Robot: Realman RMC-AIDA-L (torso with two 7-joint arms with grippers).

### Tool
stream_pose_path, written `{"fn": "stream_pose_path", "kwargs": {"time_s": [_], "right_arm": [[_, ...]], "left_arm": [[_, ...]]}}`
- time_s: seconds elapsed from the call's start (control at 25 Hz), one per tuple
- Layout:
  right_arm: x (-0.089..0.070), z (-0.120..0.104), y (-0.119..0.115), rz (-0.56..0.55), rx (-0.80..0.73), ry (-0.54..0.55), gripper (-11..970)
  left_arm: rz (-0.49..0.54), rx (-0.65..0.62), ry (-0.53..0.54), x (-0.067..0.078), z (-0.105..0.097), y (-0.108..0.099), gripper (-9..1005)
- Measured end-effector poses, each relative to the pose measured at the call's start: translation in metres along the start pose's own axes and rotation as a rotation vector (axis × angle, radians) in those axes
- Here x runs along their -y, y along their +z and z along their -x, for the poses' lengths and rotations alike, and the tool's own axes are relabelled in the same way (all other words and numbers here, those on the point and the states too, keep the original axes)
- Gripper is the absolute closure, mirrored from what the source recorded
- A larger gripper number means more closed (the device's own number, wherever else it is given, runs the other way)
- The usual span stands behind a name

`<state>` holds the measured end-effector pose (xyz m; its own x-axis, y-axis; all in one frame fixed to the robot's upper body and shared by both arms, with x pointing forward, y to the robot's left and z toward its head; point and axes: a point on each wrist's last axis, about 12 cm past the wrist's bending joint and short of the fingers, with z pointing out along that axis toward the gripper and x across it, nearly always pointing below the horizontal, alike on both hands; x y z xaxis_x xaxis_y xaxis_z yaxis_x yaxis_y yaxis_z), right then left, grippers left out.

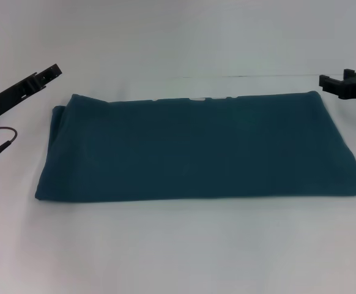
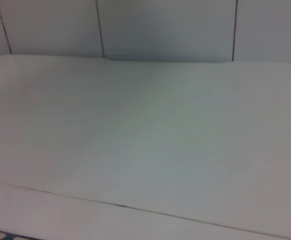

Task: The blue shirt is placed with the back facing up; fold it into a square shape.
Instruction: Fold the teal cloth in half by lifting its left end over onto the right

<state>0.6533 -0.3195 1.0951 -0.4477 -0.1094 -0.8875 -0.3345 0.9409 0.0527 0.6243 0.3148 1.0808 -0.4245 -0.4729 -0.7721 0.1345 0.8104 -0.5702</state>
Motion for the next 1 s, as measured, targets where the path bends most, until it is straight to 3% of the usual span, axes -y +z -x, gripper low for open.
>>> {"fn": "stream_pose_path", "kwargs": {"time_s": [0.16,0.48,0.68,1.0], "right_arm": [[0.002,-0.001,-0.006,0.039,0.005,0.039,384],[0.0,-0.017,-0.03,0.184,0.014,0.133,153],[-0.003,-0.032,-0.047,0.256,0.03,0.206,156],[0.004,-0.045,-0.073,0.316,0.01,0.32,161]], "left_arm": [[-0.022,-0.003,-0.007,-0.001,-0.003,-0.005,437],[-0.186,-0.03,0.024,0.0,-0.016,-0.032,145],[-0.219,-0.063,0.057,-0.005,-0.029,-0.055,58],[-0.199,-0.089,0.086,-0.017,-0.04,-0.083,58]]}}
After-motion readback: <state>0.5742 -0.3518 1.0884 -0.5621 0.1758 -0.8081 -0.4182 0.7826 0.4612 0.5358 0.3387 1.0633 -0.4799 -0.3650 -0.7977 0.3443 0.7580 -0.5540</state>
